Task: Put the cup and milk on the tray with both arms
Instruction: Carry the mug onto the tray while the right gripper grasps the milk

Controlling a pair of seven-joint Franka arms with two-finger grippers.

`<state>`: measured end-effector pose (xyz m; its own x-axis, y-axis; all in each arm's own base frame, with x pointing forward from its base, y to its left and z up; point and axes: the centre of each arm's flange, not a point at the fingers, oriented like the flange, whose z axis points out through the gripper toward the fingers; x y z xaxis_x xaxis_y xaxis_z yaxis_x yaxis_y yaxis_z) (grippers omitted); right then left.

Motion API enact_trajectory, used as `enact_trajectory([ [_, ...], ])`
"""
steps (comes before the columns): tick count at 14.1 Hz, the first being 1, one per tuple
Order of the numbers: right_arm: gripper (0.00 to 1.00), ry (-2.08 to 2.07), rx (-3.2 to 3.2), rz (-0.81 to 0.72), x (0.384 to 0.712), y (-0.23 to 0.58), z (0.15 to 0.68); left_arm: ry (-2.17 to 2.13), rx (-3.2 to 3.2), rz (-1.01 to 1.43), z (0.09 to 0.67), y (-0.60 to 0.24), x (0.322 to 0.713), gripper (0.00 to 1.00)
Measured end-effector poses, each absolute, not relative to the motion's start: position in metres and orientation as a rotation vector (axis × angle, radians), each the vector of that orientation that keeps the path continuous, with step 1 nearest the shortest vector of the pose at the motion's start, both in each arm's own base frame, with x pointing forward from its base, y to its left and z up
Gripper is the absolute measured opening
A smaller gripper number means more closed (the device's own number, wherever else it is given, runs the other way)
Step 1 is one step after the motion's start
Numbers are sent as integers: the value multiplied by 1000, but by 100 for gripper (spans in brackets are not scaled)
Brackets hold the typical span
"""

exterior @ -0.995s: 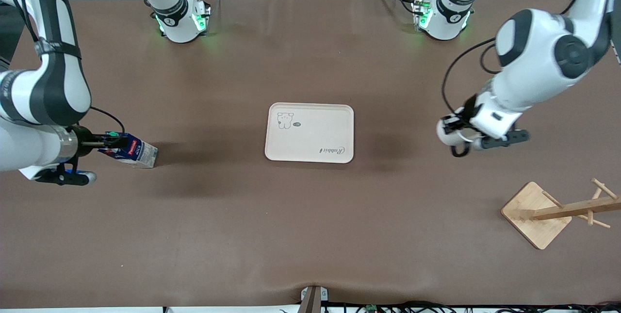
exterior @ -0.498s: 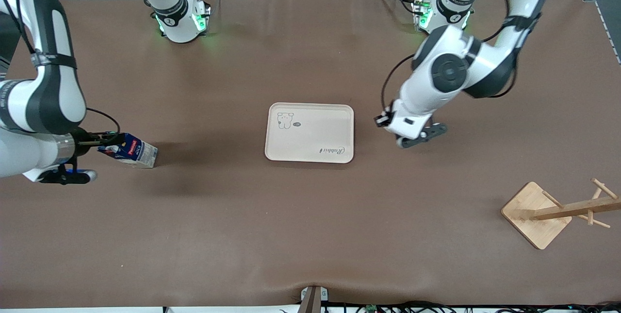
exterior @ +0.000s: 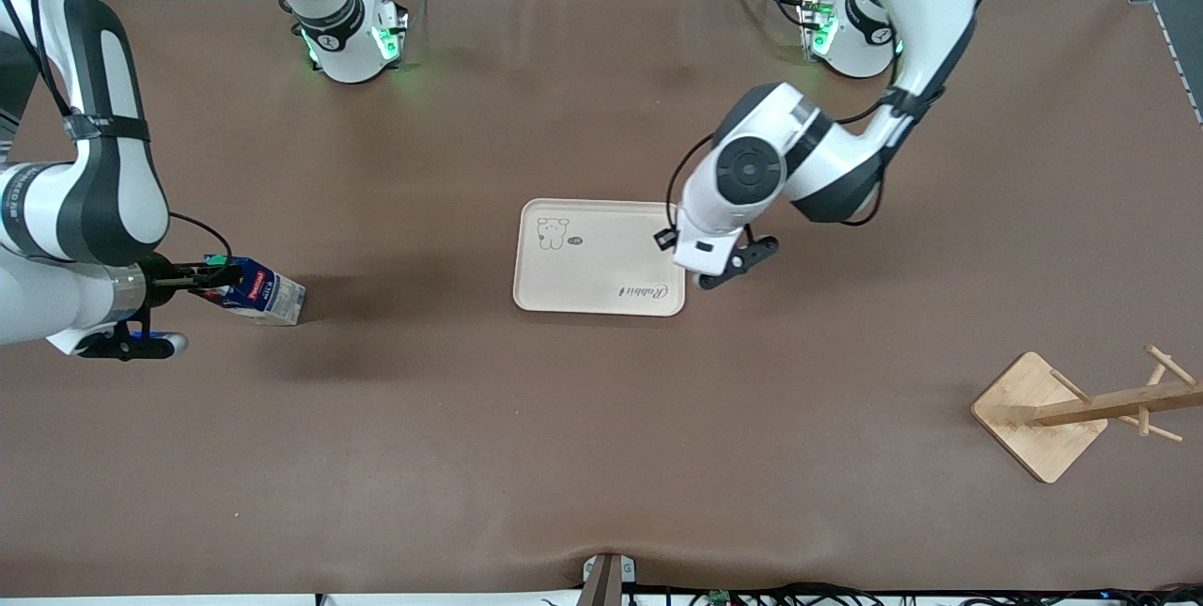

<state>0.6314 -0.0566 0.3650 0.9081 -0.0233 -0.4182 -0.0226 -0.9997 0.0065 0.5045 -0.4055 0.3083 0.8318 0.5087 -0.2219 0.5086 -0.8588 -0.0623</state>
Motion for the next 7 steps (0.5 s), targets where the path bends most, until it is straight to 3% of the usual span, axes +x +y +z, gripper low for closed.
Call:
enact_trajectory([
  [7,100,-28,3039,-665,625,-65,327,-944,-2849,207,257,-454,469,5],
])
